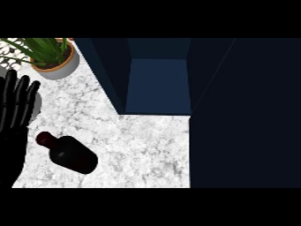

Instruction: Pick up the wine, place it into the cabinet and close the cabinet

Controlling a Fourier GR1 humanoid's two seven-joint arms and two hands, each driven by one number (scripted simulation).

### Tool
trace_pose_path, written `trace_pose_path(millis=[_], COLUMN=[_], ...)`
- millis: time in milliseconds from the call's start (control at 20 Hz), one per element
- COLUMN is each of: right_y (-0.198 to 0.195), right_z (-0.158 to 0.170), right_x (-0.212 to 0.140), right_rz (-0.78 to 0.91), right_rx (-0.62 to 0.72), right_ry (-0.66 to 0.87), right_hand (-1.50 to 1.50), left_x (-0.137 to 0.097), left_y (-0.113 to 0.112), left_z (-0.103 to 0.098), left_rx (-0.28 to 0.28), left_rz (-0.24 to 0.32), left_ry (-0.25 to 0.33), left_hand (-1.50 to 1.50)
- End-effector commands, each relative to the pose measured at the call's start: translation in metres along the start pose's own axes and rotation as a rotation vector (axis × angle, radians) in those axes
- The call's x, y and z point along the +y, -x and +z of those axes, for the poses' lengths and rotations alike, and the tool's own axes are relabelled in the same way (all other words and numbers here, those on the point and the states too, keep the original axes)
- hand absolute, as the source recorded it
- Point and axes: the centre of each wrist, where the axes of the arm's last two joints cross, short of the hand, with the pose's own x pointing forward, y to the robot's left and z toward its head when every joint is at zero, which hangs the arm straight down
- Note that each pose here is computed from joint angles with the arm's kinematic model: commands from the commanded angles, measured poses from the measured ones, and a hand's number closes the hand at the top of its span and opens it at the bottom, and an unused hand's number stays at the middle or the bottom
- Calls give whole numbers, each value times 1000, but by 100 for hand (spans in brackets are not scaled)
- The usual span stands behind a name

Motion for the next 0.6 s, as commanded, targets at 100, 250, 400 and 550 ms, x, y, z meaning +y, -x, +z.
trace_pose_path(millis=[100, 250, 400, 550], right_y=[-12, -16, -5, -18], right_z=[10, 33, 39, 40], right_x=[-2, -15, 8, 0], right_rz=[12, 31, -147, -146], right_rx=[-19, -65, 138, 148], right_ry=[21, 65, -153, -177], right_hand=[-150, -150, -150, -150], left_x=[38, 49, 7, 2], left_y=[18, 10, 31, 10], left_z=[-13, -32, -10, -16], left_rx=[-4, 9, 282, 320], left_rz=[54, 94, 425, 472], left_ry=[98, 232, 215, 227], left_hand=[-150, -150, -150, -150])
